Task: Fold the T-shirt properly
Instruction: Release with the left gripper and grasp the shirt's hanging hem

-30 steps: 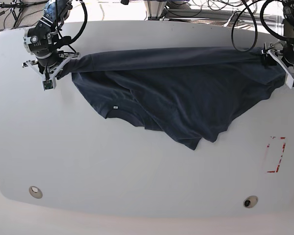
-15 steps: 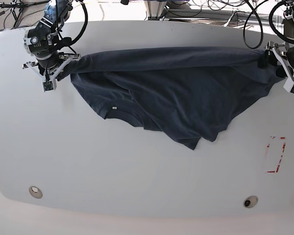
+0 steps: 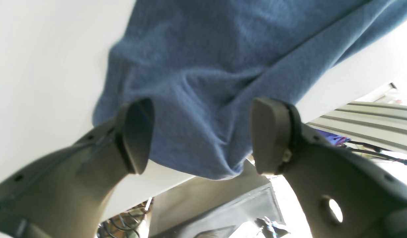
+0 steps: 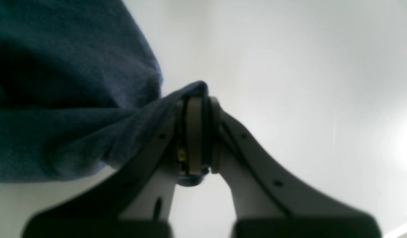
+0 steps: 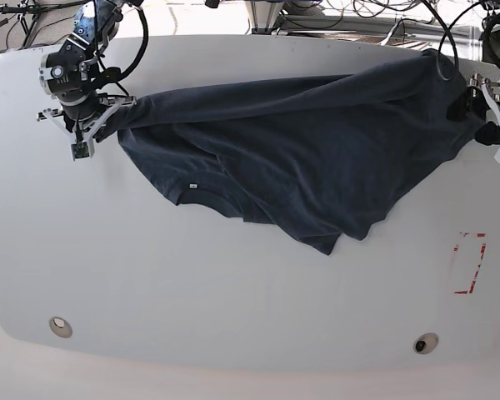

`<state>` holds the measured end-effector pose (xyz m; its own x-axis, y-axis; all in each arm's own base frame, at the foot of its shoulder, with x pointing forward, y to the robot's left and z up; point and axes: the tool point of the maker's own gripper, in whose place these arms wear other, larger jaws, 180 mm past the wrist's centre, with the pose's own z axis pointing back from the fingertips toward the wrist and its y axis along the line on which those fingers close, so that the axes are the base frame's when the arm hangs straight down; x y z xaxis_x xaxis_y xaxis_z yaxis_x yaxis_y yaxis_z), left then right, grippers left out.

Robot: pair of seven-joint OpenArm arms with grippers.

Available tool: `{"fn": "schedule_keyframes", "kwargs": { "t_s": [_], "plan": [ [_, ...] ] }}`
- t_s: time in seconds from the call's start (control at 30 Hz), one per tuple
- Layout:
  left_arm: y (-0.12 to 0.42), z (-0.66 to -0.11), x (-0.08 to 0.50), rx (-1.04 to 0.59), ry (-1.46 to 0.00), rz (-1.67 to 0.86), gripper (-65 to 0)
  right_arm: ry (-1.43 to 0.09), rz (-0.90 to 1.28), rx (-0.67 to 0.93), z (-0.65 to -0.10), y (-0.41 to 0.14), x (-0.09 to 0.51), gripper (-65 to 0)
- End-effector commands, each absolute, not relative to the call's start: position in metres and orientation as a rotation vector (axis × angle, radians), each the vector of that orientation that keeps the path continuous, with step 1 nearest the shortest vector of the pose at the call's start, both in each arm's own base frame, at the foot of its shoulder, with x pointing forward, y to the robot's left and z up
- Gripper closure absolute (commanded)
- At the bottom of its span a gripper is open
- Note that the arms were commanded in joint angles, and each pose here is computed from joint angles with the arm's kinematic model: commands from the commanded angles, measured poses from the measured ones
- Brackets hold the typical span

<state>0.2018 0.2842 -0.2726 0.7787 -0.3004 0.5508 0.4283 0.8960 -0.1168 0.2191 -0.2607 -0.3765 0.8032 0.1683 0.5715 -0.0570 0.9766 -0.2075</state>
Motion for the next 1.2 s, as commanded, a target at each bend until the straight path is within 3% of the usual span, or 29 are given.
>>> {"fn": "schedule_keyframes", "kwargs": {
  "t_s": [0.0, 0.17, 0.4, 0.67, 1.17],
  "plan": [
    [0.286, -0.251, 0.222, -0.226, -0.65, -0.392, -42.1, -0.674, 0.118, -0.2, -0.365, -0.264, 0.227, -0.2],
    [0.28, -0.234, 0.257, -0.249, -0.787, -0.274, -42.4, -0.674, 0.118, -0.2, -0.365, -0.264, 0.227, -0.2],
    [0.257, -0.231, 0.317, -0.319, -0.853, -0.154, -42.6, -0.674, 0.118, -0.2, -0.365, -0.264, 0.227, -0.2],
    [0.254, -0.272, 0.384, -0.346, -0.77, 0.025, -42.6, -0.675, 0.118, -0.198, -0.365, -0.263, 0.227, -0.2],
    [0.189, -0.335, 0.447, -0.453, -0.676, 0.01, -42.6, -0.692, 0.115, -0.199, -0.361, -0.264, 0.233, -0.2]
  ]
}}
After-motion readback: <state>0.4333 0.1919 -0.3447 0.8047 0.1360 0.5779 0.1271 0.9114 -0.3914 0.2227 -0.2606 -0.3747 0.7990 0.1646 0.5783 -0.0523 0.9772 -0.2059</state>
